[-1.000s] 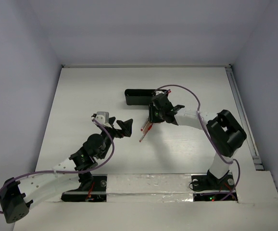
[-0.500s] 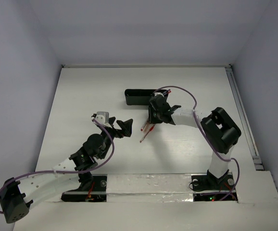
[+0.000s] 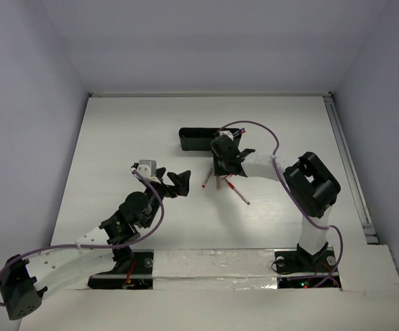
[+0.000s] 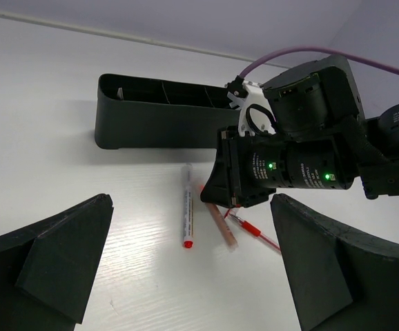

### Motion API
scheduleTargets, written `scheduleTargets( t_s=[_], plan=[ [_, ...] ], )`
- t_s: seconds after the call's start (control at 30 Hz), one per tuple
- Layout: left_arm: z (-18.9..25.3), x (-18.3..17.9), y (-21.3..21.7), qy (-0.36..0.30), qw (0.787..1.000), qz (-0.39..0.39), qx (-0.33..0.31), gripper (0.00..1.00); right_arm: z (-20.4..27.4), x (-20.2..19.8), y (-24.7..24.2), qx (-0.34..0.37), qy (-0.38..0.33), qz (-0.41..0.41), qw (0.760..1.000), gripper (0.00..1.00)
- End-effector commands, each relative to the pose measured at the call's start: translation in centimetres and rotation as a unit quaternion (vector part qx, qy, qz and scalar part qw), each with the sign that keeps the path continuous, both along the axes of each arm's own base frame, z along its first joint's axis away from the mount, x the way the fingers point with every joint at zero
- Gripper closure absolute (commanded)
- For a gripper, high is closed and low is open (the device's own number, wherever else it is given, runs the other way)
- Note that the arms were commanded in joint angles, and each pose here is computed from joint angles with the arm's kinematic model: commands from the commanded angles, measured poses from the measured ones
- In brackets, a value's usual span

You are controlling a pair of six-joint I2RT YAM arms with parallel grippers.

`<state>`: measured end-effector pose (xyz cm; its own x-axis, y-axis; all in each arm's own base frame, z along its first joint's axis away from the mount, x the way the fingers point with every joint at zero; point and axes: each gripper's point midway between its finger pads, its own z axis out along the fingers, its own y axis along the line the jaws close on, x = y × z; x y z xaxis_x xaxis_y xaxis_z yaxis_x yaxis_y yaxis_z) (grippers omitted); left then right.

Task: Sort the stationery into containers
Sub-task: Pick up the pen from the center of the board.

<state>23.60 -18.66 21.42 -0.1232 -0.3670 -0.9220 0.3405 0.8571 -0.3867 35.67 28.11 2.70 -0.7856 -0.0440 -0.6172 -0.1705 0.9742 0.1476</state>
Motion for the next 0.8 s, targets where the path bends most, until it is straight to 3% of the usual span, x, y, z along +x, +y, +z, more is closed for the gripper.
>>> scheduleTargets(
  t_s=[0.0, 0.1, 0.2, 0.47, 0.63, 0.77],
  plan=[
    [2.6, -0.1, -0.2, -0.023, 0.999, -0.003, -0.034, 0.01, -1.5, -0.6, -0.9, -0.035, 0.018, -0.005, 0.999, 0.79],
    [2.5, 0.0, -0.2, -0.022, 0.999, -0.003, -0.033, 0.01, -0.9, -0.2, -0.6, -0.023, 0.006, -0.009, 1.000, 0.93],
    [2.5, 0.0, -0.2, -0.021, 0.999, -0.003, -0.033, 0.01, 0.2, 0.2, 0.0, -0.004, -0.007, -0.009, 1.000, 0.97],
    [2.5, 0.0, -0.3, -0.022, 0.999, -0.004, -0.032, 0.01, 8.4, 1.3, 1.8, 0.086, -0.090, 0.003, 0.992, 1.00],
    [2.4, 0.0, -0.5, -0.020, 0.999, -0.007, -0.031, 0.01, 15.6, 3.3, 1.7, 0.120, -0.191, -0.006, 0.974, 1.00],
    [2.2, 0.1, -0.6, -0.018, 0.999, -0.008, -0.027, 0.01, 20.5, 7.1, -0.2, 0.118, -0.294, -0.044, 0.947, 1.00]
  ],
)
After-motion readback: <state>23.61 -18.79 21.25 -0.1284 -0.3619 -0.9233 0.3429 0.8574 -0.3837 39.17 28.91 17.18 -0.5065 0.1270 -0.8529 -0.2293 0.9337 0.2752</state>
